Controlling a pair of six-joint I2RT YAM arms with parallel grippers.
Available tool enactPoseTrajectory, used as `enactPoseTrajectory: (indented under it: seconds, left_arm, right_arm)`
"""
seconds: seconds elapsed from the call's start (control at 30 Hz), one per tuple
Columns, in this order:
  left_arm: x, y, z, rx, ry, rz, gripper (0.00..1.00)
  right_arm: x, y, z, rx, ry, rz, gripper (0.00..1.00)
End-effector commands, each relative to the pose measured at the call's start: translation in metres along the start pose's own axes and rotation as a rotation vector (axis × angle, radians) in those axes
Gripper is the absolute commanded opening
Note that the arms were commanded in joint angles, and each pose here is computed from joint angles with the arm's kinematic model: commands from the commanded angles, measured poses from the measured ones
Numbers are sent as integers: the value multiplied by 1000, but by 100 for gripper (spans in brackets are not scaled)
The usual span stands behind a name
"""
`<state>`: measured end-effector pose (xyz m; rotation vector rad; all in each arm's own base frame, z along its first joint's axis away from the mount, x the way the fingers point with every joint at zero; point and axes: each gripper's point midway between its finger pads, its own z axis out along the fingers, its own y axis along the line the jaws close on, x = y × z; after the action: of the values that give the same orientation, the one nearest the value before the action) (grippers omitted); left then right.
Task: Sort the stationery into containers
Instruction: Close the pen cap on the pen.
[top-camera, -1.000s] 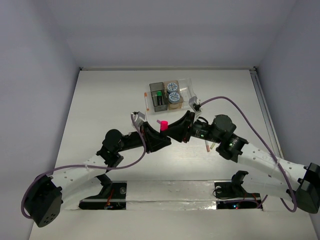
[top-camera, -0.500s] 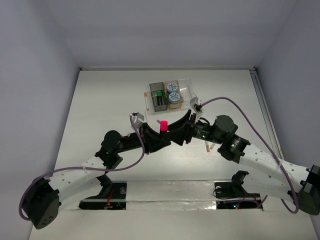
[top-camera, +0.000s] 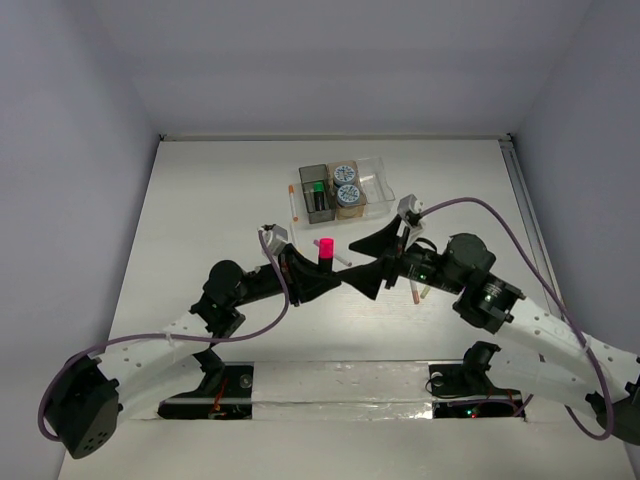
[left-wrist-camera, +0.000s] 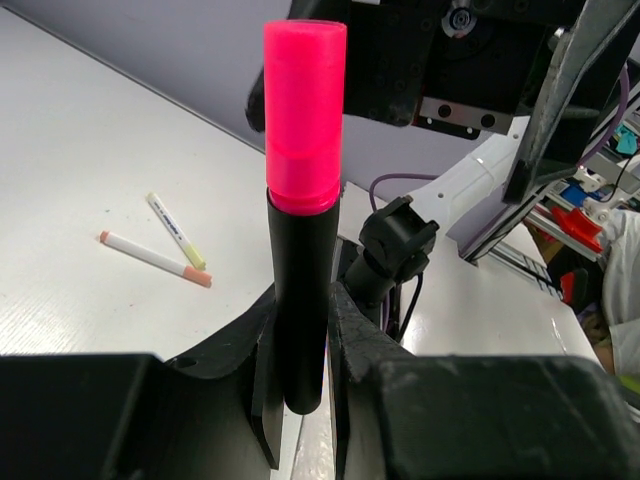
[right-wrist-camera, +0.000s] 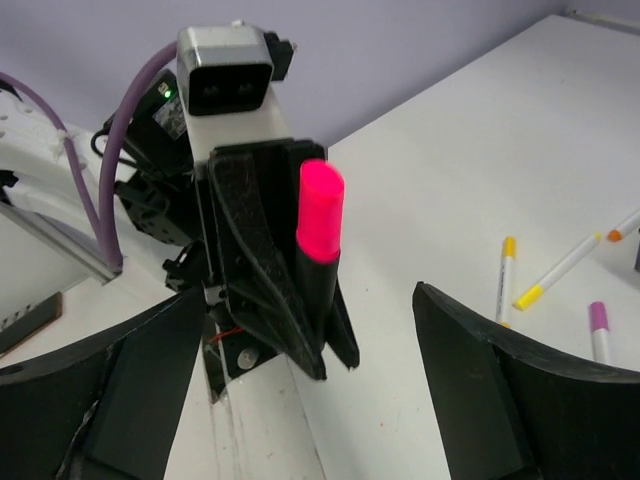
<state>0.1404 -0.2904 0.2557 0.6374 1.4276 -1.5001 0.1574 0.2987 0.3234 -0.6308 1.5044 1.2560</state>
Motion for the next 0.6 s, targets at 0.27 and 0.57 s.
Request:
enactPoseTrajectory:
  seconds: [0.27, 0.57]
  left_arm:
    - [-2, -14, -4, 83, -31, 36, 0]
    - [-2, -20, -5, 108, -32, 36, 0]
  right_arm:
    - [-58, 7, 42, -53, -98, -115, 87]
    - [-52, 0, 59, -65, -79, -84, 70]
